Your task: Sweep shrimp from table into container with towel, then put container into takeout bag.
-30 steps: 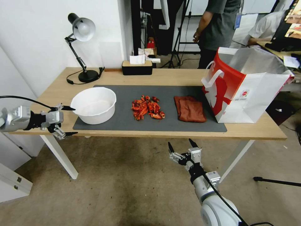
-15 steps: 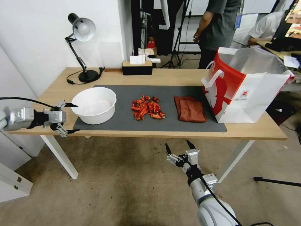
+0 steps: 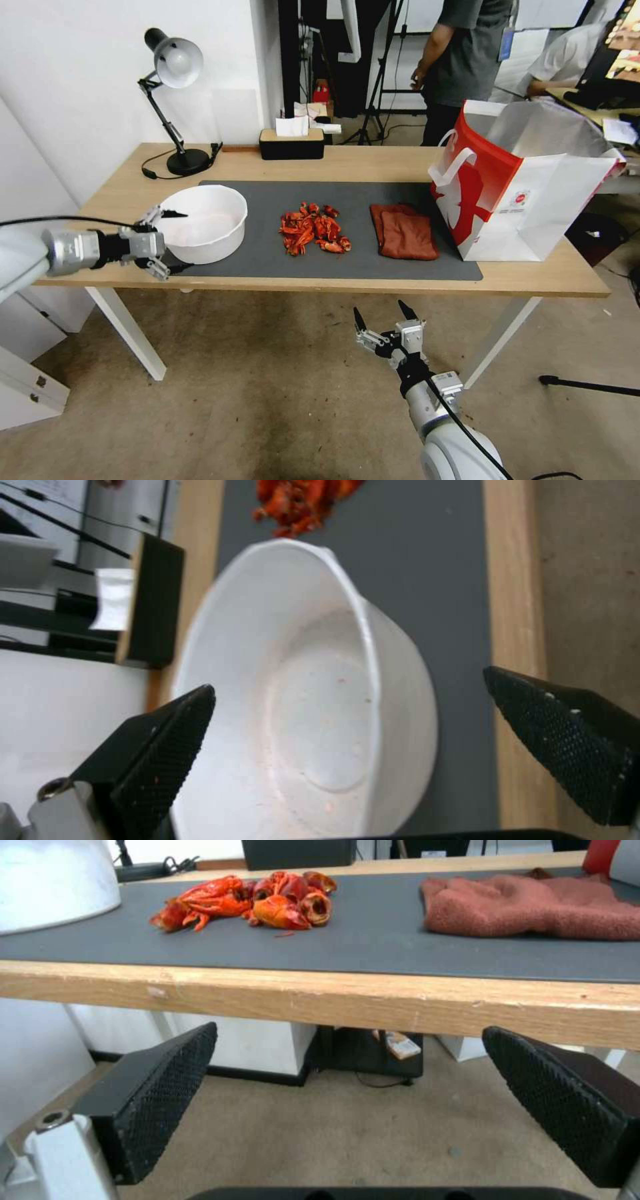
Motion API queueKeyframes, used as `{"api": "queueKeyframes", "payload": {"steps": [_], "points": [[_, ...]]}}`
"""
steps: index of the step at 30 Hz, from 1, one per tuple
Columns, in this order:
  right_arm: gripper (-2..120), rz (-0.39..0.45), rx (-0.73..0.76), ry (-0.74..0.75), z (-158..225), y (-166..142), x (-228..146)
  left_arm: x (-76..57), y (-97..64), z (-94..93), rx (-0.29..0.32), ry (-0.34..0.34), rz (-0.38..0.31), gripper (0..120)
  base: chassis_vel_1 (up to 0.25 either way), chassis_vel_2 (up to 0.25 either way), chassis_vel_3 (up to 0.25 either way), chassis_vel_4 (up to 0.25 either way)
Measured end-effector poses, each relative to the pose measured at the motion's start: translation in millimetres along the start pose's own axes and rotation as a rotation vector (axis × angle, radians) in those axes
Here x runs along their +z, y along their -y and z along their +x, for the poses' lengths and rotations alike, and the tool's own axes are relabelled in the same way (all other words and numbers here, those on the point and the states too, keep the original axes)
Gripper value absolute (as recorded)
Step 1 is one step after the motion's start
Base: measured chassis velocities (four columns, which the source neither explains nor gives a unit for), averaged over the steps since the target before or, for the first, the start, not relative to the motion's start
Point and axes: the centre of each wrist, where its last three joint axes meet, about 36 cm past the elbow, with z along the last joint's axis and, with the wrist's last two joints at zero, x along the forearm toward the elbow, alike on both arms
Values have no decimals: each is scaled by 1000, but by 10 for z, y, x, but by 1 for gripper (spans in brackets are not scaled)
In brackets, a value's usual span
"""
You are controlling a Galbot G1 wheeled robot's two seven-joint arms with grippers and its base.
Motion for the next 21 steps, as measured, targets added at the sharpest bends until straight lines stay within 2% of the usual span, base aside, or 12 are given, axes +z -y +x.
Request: {"api": "queueKeyframes", "payload": {"steps": [4,6,9,12,16,18,19,21], "points": [[100,1,2,-2,5,0,5,26,-13,-118,48,-16,-7,100,0,0,0,0],[100,1,4,-5,9,-1,13,37,-91,-186,73,-28,-21,100,0,0,0,0],[100,0,5,-6,11,-3,19,49,-120,-234,88,-32,-25,100,0,0,0,0],[100,-2,15,-9,19,1,41,28,-300,-377,129,-41,-52,100,0,0,0,0],[100,-1,23,-13,25,20,58,2,-399,-414,148,-56,-74,100,0,0,0,0],[100,1,27,-15,26,35,77,-14,-494,-460,199,-94,-101,100,0,0,0,0],[100,1,27,-15,26,35,77,-14,-494,-460,199,-94,-101,100,0,0,0,0],[100,0,30,-17,25,36,93,-24,-529,-524,242,-121,-118,95,0,0,0,0]]}}
